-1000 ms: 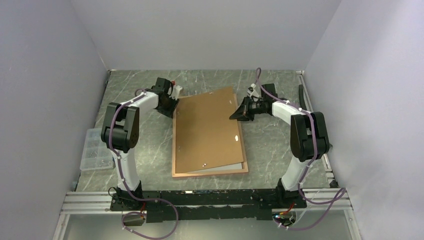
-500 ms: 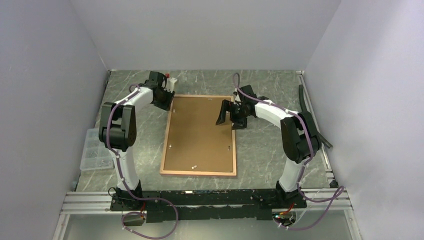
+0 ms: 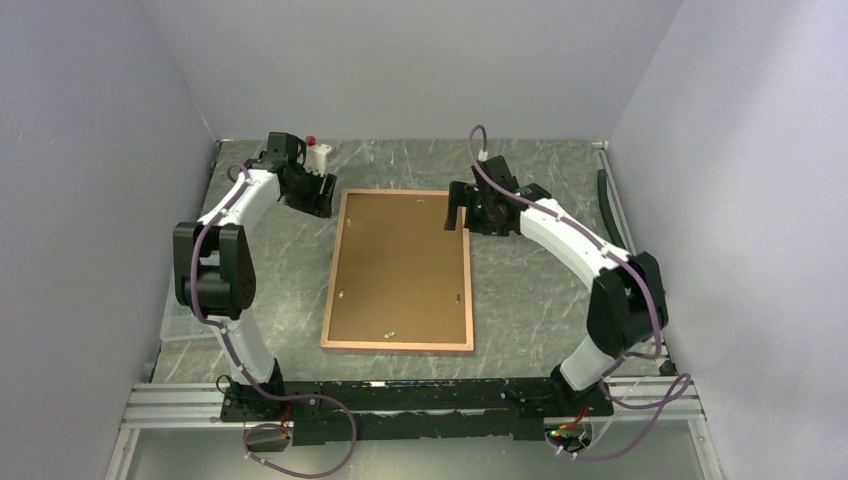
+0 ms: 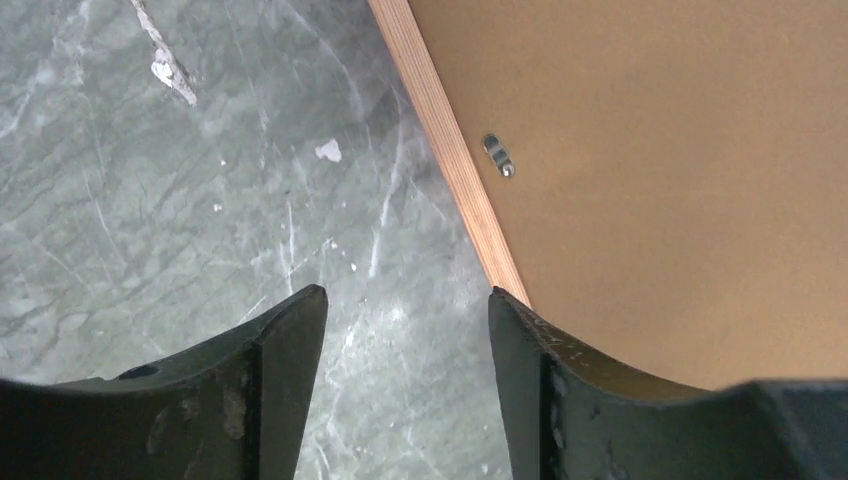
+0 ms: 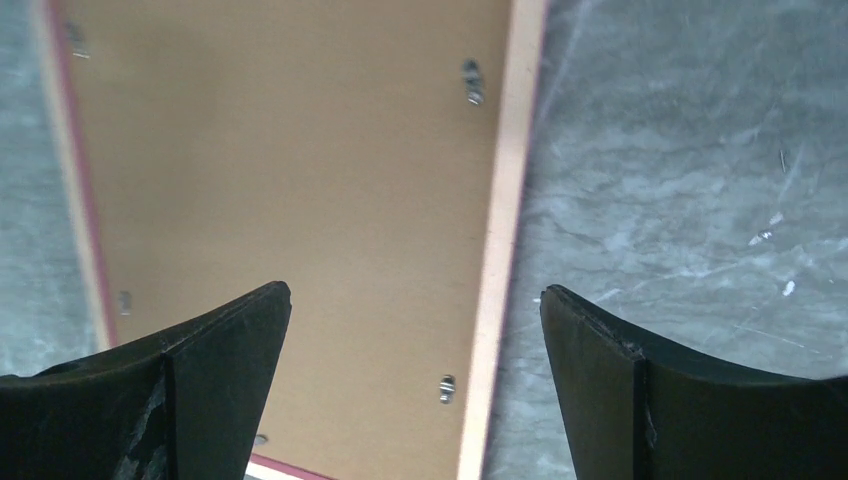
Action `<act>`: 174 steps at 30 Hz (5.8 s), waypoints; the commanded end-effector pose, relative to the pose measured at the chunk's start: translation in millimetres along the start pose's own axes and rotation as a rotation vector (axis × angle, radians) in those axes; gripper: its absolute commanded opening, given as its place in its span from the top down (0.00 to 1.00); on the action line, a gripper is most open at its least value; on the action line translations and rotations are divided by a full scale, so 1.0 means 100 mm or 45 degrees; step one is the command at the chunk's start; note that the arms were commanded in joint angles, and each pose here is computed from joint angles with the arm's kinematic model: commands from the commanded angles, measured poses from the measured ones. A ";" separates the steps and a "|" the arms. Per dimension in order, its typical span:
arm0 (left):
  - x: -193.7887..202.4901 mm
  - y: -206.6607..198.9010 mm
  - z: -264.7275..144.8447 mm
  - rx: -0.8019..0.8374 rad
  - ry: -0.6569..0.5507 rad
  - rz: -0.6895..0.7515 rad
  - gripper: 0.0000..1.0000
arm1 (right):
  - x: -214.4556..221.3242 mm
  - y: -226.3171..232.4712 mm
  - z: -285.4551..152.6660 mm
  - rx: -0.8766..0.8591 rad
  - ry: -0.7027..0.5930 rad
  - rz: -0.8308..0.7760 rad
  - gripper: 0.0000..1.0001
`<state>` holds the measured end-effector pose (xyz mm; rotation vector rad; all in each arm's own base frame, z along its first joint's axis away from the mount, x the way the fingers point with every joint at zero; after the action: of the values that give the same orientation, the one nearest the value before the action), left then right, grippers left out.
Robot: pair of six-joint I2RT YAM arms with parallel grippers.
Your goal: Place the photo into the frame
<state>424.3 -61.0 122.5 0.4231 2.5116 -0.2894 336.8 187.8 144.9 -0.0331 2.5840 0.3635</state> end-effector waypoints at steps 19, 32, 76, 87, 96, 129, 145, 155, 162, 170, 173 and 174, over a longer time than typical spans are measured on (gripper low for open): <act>0.92 -0.55 -0.23 0.480 0.286 -0.212 0.61 | 0.87 2.10 0.21 -0.754 -0.098 -0.381 0.33; 1.10 -0.47 0.00 0.447 0.359 -0.215 0.71 | 1.20 2.58 0.59 -0.944 -0.038 -0.509 0.34; 1.16 -0.44 0.07 0.432 0.358 -0.211 0.86 | 1.42 2.86 0.81 -1.107 0.098 -0.523 0.51; 1.13 -0.44 0.06 0.427 0.349 -0.209 0.88 | 1.44 2.90 0.80 -1.150 0.118 -0.548 0.56; 1.11 -0.44 0.06 0.429 0.345 -0.212 0.89 | 1.50 2.97 0.75 -1.235 0.159 -0.589 0.59; 1.17 -0.44 0.20 0.444 0.392 -0.243 0.94 | 1.85 3.02 0.85 -1.321 0.288 -0.830 0.72; 0.73 -0.41 -0.06 0.480 0.239 -0.324 0.92 | 0.50 2.51 0.45 -1.375 -0.071 -0.366 0.40; 0.18 -0.13 0.01 0.449 0.077 -0.406 0.56 | -0.21 2.28 0.82 -1.159 -0.165 -0.189 0.36; 0.23 -0.06 0.41 0.509 0.143 -0.503 0.68 | -0.31 2.27 1.23 -1.024 -0.142 -0.160 0.37; 0.37 -0.09 0.55 0.557 0.179 -0.526 0.77 | -0.34 2.31 1.48 -0.998 -0.123 -0.170 0.39; 0.43 -0.10 0.59 0.565 0.200 -0.535 0.80 | -0.30 2.32 1.55 -1.005 -0.101 -0.162 0.40; 0.45 -0.10 0.60 0.566 0.208 -0.538 0.81 | -0.27 2.31 1.59 -1.004 -0.088 -0.156 0.40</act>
<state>417.9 -72.8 56.2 0.0797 2.6734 -0.9744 407.8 442.4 71.7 -0.4295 2.2531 1.2693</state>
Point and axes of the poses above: each gripper's point midway between its finger pads, its own z axis out along the fingers, its own y axis along the line the jaws close on, x = y × z, the point moved 3 cm from there along -z, back along the fingers, and after that the axes turned 5 degrees about -z, right-handed, at the moved point
